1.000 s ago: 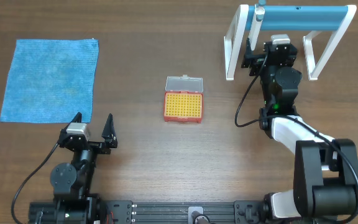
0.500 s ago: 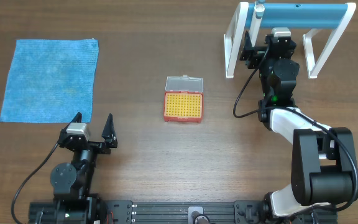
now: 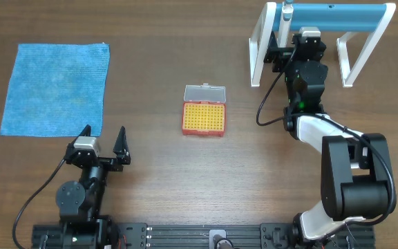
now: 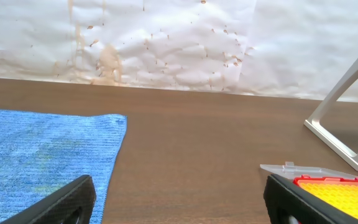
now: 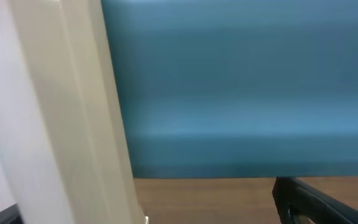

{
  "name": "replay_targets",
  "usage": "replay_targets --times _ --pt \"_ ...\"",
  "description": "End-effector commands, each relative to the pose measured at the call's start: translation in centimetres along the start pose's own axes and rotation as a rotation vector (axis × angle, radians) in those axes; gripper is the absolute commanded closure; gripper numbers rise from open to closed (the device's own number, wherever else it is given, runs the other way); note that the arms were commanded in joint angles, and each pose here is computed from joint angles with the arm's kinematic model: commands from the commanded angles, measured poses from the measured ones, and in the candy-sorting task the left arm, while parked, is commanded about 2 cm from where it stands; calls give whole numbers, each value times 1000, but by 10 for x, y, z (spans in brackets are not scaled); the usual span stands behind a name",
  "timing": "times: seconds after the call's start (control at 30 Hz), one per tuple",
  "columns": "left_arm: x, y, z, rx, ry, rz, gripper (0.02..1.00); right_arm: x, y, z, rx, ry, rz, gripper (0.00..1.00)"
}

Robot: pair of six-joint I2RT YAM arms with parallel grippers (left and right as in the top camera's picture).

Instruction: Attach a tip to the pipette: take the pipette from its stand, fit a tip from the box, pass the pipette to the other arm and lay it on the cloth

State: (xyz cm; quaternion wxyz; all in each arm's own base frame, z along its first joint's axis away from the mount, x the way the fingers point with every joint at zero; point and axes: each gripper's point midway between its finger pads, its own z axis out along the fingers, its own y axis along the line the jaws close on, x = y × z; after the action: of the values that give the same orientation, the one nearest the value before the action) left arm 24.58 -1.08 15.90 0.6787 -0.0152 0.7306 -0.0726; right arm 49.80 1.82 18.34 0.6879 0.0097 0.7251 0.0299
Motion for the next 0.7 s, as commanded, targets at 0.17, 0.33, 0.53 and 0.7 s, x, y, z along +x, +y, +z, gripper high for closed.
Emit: replay_targets --times 0.17,0.33,0.53,0.7 --pt "1 3 0 -14 1 -9 143 9 1 5 3 35 -4 80" --pt "1 3 0 -14 1 -9 143 8 2 5 -3 31 -3 917" --pt "1 3 0 -14 1 -9 143 -6 15 2 -64 -6 -3 921" --pt "1 3 0 -14 1 -9 143 -24 21 -5 -76 -43 -4 919"
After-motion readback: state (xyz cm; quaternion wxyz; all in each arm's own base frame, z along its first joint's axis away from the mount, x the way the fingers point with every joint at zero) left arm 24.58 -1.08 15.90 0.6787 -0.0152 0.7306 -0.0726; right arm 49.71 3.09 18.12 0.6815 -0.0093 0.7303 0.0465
